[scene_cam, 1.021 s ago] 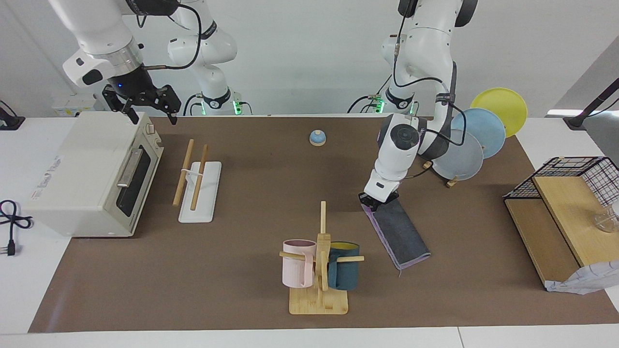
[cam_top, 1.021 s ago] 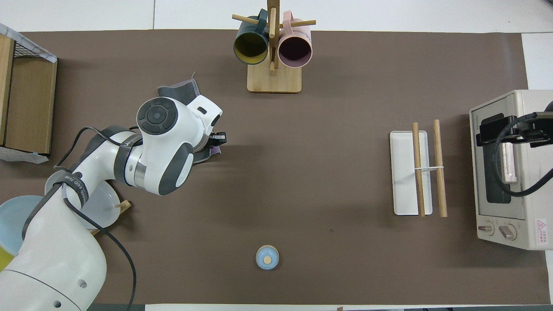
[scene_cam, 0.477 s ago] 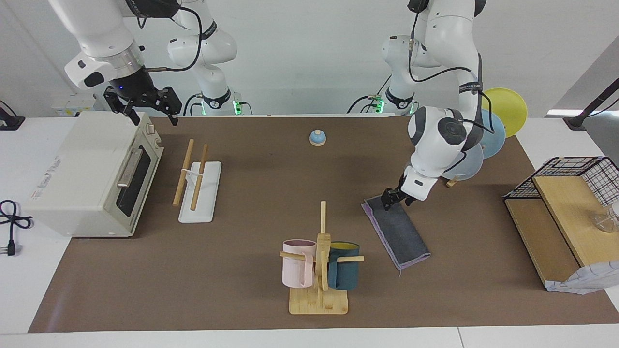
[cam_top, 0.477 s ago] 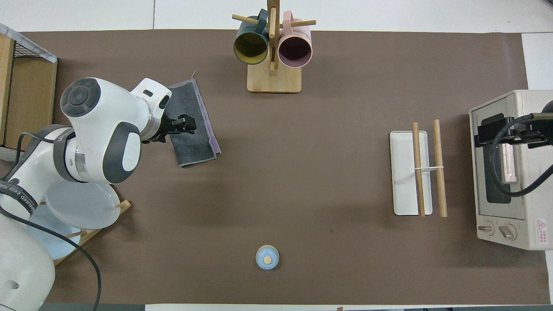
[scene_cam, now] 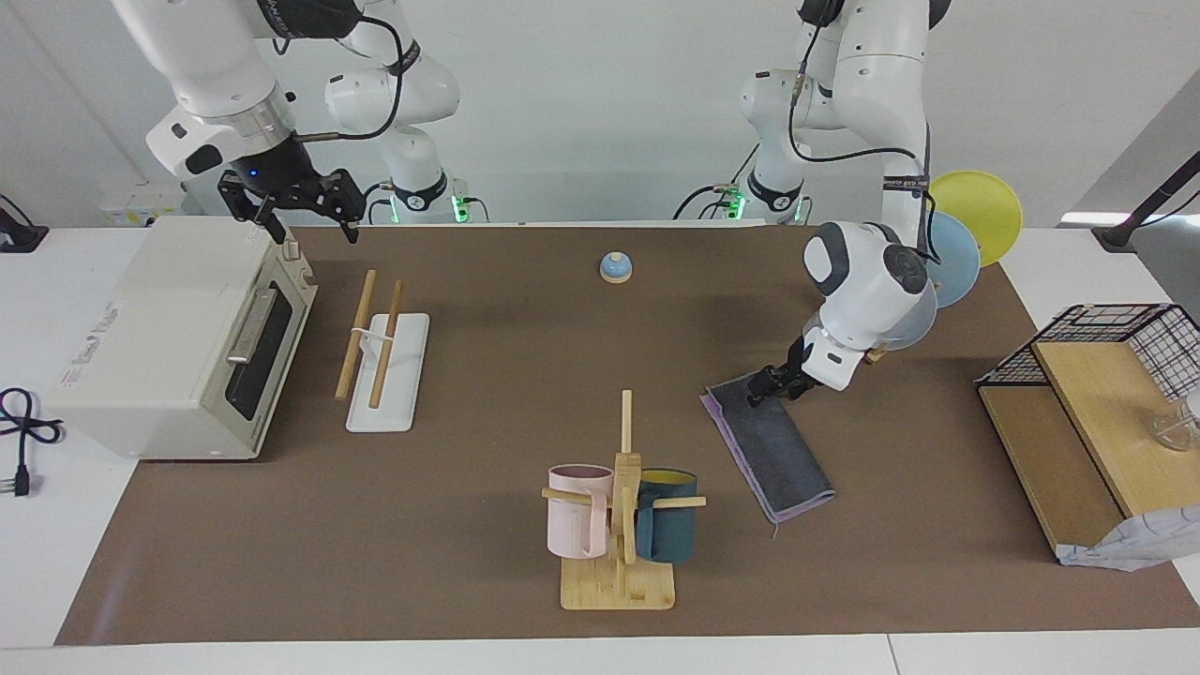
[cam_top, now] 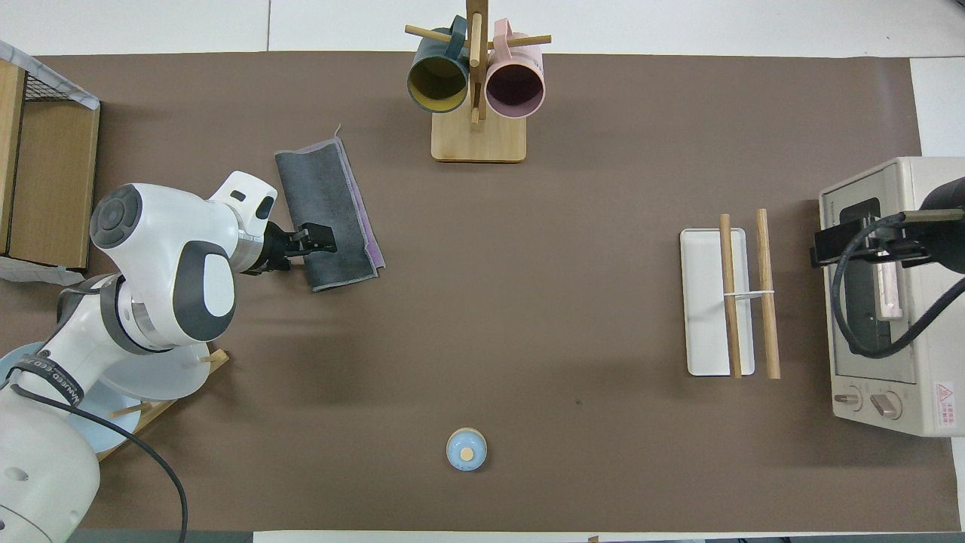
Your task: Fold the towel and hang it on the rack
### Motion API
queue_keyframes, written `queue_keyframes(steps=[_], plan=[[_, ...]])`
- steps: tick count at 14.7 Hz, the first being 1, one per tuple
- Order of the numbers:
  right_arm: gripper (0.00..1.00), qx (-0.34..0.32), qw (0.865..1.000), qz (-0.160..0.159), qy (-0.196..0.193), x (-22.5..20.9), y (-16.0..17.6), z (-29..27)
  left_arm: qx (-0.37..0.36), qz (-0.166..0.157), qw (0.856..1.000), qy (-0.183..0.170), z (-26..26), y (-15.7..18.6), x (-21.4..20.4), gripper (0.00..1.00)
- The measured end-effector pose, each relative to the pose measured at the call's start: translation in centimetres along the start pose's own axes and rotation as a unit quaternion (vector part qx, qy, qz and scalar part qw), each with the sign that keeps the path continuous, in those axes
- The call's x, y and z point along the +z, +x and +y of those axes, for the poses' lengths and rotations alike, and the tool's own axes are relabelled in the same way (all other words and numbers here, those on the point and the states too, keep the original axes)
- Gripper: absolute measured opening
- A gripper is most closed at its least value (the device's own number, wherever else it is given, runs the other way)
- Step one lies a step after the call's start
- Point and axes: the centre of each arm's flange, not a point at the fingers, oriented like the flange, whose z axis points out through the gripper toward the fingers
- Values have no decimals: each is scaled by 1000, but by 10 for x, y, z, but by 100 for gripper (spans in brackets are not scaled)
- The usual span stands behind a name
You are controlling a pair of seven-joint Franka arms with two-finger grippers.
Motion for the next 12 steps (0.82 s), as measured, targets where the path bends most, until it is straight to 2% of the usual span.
queue_keyframes(steps=[2,3,4,5,12], plan=[[100,-2,1000,6,1,1,0,-2,-6,2,1000,-7,2,0,0,87],[100,-2,1000,6,1,1,-1,-2,-7,2,1000,-8,2,-1,1,87],[100,-2,1000,6,1,2,-1,-2,-7,2,1000,-8,2,-2,2,79],[100,-2,1000,7,1,1,-1,-2,-7,1,1000,-7,1,-2,3,79],[100,-2,1000,7,1,2,-1,-2,-9,1,1000,-7,0,-3,4,2]])
